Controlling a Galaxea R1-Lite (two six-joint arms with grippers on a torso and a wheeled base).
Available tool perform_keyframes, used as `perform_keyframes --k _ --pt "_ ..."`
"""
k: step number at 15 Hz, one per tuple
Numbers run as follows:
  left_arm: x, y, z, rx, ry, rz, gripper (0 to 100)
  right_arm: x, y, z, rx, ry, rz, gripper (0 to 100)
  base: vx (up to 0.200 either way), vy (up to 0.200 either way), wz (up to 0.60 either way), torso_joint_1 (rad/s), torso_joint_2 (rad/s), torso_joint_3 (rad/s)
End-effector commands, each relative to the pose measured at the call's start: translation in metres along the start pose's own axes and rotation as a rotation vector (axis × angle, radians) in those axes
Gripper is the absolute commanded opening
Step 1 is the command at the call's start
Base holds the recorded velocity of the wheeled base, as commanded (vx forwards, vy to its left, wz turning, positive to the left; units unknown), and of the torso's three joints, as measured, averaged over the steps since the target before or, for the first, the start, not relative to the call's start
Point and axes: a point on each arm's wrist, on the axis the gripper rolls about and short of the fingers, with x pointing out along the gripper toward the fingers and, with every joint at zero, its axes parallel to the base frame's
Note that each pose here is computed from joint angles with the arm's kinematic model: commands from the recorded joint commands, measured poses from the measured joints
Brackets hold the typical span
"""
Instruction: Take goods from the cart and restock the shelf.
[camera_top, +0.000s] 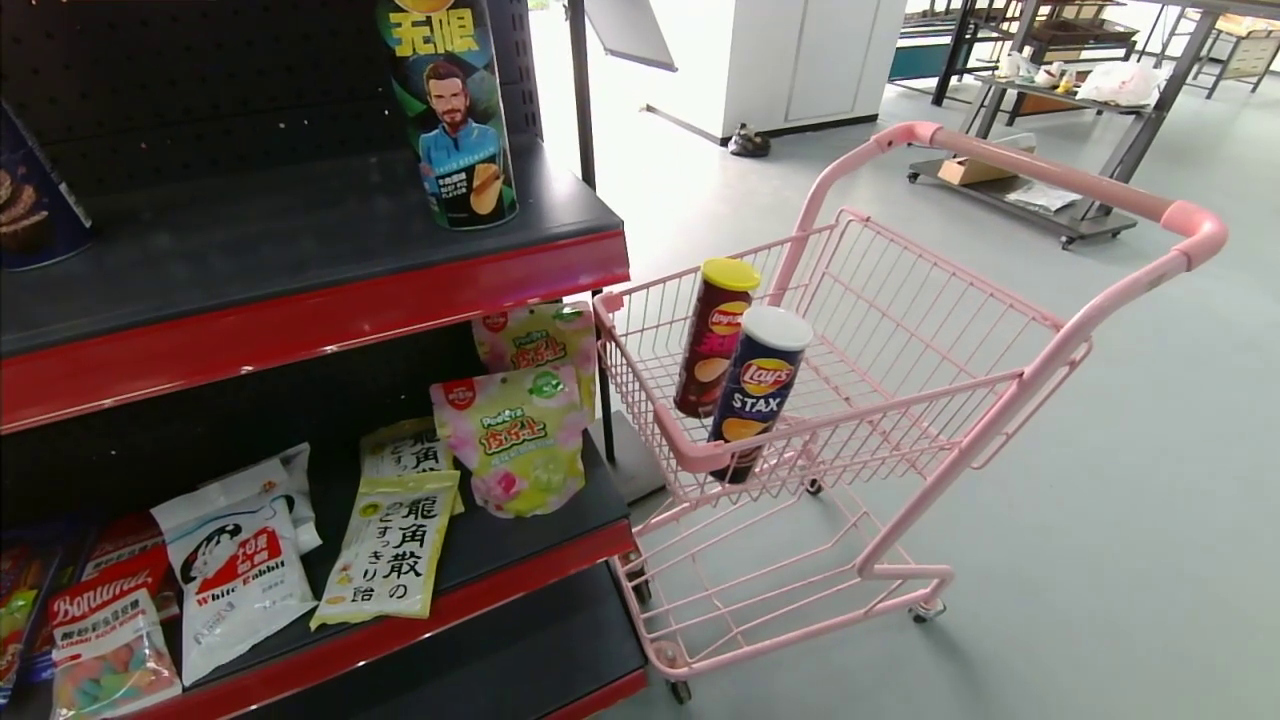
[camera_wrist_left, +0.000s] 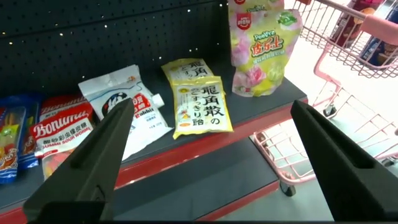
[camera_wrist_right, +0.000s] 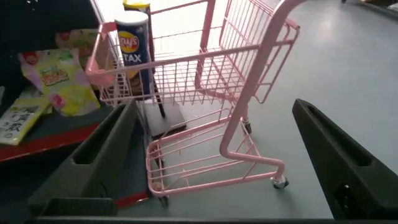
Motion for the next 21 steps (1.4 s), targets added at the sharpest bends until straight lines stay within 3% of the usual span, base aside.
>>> perform_keyframes --k 1,5,7,13,21 --pt "0.0 0.0 0.0 0.0 0.001 0.0 100 0.162 0.019 0.09 0.09 0.269 0.3 100 0.0 0.0 0.0 0.0 0.0 0.0" --pt "0.0 0.0 0.0 -0.002 0.001 0.001 100 0.269 0.03 0.052 0.095 0.304 0.331 100 0.0 0.0 0.0 0.0 0.0 0.0" --pt "0.0 0.0 0.0 -0.002 0.001 0.001 100 0.292 0.036 0.035 0.096 0.364 0.394 100 0.0 0.0 0.0 0.0 0.0 0.0" --pt "0.0 0.0 0.0 -0.002 0.001 0.0 100 0.335 0.065 0.005 0.091 0.448 0.494 100 0.0 0.0 0.0 0.0 0.0 0.0" --pt "0.0 0.0 0.0 0.0 0.001 0.0 100 0.367 0.079 -0.018 0.09 0.488 0.532 100 0.0 0.0 0.0 0.0 0.0 0.0"
